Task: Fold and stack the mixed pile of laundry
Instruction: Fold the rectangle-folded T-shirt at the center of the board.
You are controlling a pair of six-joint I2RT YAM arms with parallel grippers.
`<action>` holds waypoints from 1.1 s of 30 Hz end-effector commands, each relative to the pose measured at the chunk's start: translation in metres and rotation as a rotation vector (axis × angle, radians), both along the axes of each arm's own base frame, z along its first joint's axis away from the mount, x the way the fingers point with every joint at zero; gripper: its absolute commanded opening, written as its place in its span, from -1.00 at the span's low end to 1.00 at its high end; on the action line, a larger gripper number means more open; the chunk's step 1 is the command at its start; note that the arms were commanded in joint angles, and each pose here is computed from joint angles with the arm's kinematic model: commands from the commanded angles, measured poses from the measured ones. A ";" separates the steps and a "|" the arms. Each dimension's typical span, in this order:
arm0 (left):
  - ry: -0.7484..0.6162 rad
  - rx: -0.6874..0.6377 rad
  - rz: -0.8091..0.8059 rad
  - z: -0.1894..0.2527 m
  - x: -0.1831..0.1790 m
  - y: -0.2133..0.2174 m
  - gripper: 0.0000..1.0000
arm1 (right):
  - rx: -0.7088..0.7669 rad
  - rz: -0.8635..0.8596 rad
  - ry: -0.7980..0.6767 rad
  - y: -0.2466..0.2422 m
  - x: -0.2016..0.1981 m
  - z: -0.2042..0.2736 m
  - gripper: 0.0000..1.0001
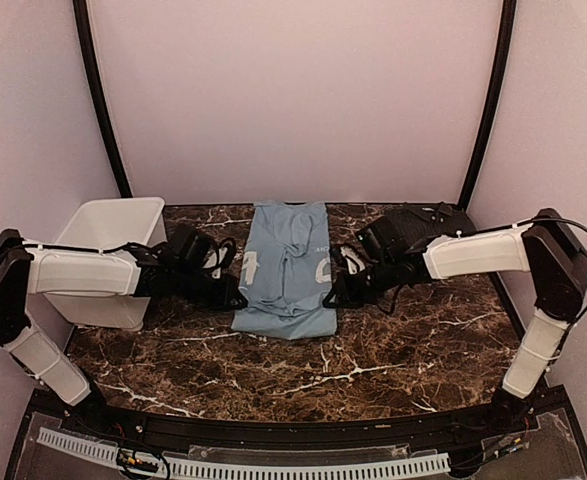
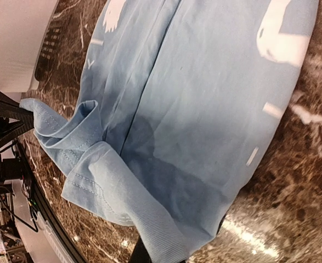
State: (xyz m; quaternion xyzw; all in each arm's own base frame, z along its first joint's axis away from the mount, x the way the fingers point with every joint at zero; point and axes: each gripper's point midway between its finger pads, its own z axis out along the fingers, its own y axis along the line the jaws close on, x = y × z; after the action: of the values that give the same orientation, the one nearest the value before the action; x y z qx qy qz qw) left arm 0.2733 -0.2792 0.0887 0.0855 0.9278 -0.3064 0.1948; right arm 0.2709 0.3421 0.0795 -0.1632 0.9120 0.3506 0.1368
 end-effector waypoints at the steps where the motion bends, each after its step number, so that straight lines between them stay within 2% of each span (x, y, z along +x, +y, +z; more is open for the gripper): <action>1: -0.115 0.007 0.017 0.022 0.049 0.001 -1.00 | 0.011 0.002 -0.091 -0.001 0.046 0.016 -1.00; 9: -0.176 0.026 0.114 0.026 0.130 0.011 -1.00 | 0.046 -0.055 -0.159 0.001 0.134 0.032 -1.00; 16: -0.201 0.001 0.135 0.016 0.183 0.004 -1.00 | 0.066 -0.079 -0.157 0.005 0.178 0.019 -1.00; 24: -0.200 -0.012 0.161 0.004 0.210 0.005 -1.00 | 0.089 -0.083 -0.141 0.005 0.198 0.004 -1.00; 33: -0.211 0.012 0.170 -0.003 0.219 0.010 -1.00 | 0.104 -0.081 -0.144 0.007 0.211 0.000 -1.00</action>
State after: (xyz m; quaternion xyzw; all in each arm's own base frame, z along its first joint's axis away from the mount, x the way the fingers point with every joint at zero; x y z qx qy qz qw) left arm 0.4788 -0.2691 0.0739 0.0315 0.9164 -0.2716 0.2925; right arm 0.4681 0.3483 0.0735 -0.1375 0.8950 0.3691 0.2096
